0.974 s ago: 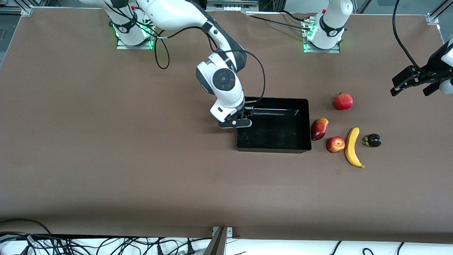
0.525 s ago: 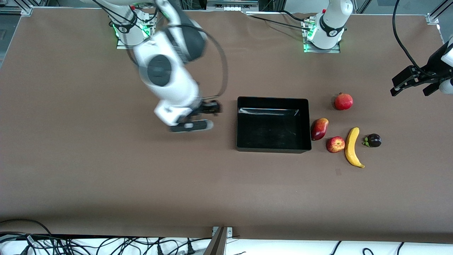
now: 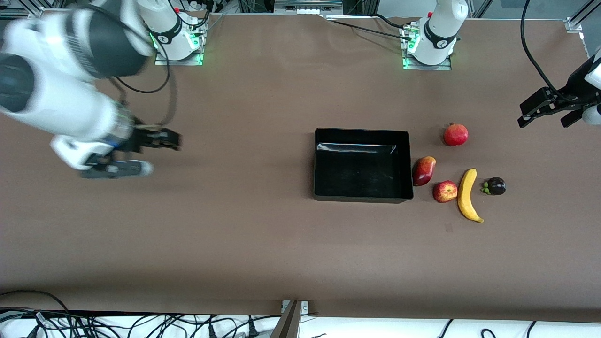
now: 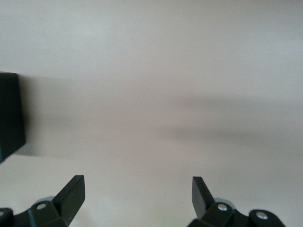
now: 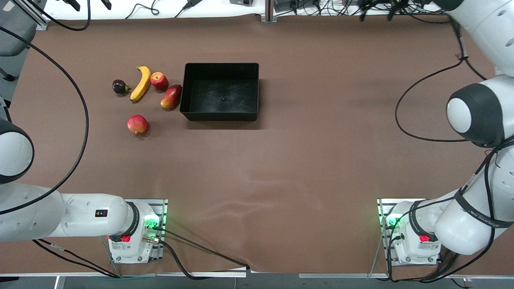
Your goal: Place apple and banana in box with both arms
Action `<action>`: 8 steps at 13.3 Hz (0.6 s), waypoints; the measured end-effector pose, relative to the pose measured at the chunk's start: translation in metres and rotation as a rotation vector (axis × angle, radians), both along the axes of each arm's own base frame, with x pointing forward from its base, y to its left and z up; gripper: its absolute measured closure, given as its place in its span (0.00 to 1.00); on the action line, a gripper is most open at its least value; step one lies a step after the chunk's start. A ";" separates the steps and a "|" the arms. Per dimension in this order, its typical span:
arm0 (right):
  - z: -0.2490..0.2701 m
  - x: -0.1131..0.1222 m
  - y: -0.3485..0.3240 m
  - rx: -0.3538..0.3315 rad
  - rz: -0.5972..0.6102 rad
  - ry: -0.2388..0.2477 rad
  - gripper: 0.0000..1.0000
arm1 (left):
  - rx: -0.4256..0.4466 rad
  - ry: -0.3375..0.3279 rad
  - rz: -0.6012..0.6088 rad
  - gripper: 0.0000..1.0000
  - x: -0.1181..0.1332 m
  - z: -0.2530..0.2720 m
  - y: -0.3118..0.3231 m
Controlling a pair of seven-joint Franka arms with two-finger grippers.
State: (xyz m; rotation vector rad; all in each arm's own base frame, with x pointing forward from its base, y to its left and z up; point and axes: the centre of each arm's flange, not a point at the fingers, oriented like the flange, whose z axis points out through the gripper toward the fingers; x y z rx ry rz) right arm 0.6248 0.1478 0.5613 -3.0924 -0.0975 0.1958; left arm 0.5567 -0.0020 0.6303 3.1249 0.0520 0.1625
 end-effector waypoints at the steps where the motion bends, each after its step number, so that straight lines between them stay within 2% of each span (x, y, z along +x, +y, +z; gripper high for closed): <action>1: 0.014 -0.006 -0.029 -0.004 -0.002 0.010 0.00 | 0.000 0.000 0.000 0.00 0.000 0.000 0.000; 2: 0.025 -0.014 -0.057 -0.012 -0.006 0.029 0.00 | 0.000 0.001 0.000 0.00 0.000 0.000 0.000; 6: 0.044 -0.045 -0.145 -0.016 -0.002 0.048 0.00 | 0.000 0.002 0.000 0.00 0.000 -0.001 0.000; 8: 0.038 -0.056 -0.155 -0.030 0.021 0.058 0.00 | 0.000 0.002 0.000 0.00 0.000 -0.001 0.000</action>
